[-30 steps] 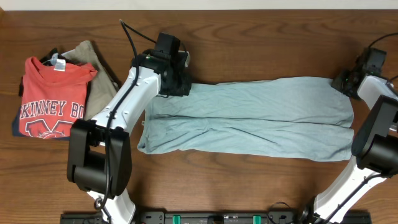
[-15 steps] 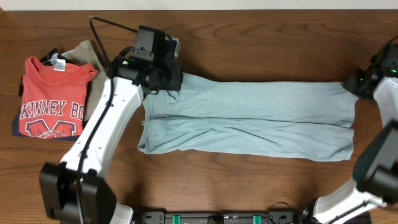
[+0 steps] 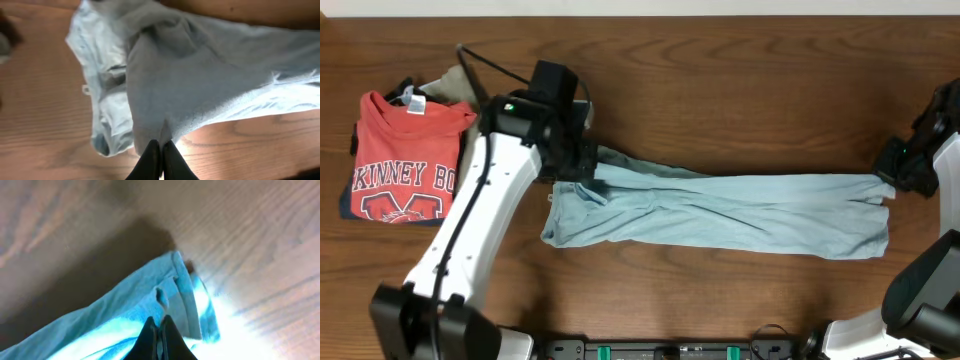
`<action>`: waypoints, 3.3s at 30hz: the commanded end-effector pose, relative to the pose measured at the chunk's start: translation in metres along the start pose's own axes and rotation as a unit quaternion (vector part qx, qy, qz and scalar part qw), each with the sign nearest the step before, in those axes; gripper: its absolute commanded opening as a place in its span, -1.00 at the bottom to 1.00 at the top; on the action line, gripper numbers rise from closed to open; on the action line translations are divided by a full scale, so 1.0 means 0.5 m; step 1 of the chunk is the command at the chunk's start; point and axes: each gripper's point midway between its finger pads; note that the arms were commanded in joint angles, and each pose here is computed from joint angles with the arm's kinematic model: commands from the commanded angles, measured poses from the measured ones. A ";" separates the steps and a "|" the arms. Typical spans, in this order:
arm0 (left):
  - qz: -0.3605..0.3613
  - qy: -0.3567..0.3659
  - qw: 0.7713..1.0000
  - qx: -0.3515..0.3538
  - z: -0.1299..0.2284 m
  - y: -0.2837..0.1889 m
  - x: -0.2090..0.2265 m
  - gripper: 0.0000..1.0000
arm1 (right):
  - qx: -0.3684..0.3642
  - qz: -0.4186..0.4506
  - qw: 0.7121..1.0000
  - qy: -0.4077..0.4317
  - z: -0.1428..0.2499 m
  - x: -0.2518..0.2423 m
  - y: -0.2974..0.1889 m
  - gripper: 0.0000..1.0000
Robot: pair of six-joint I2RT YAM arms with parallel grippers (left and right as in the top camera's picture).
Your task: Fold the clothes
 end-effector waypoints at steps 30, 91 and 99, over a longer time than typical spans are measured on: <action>0.028 0.002 0.999 -0.018 0.074 -0.086 -0.017 -0.55 | 0.032 0.082 0.996 0.020 0.036 -0.075 -0.010 -0.59; -0.047 -0.112 0.992 0.046 -0.004 0.136 0.099 -0.87 | 0.048 0.054 0.997 0.020 0.065 -0.057 0.035 -0.24; -0.043 -0.118 0.992 0.017 -0.009 0.097 0.105 -0.88 | 0.045 0.053 0.997 0.020 0.062 -0.056 0.035 -0.25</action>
Point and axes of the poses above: each gripper's point midway between its finger pads, its own y axis out along the fingers, its own x axis along the line the jaws close on, z = x × y, and after that the axes turned 3 degrees about -y, right-handed
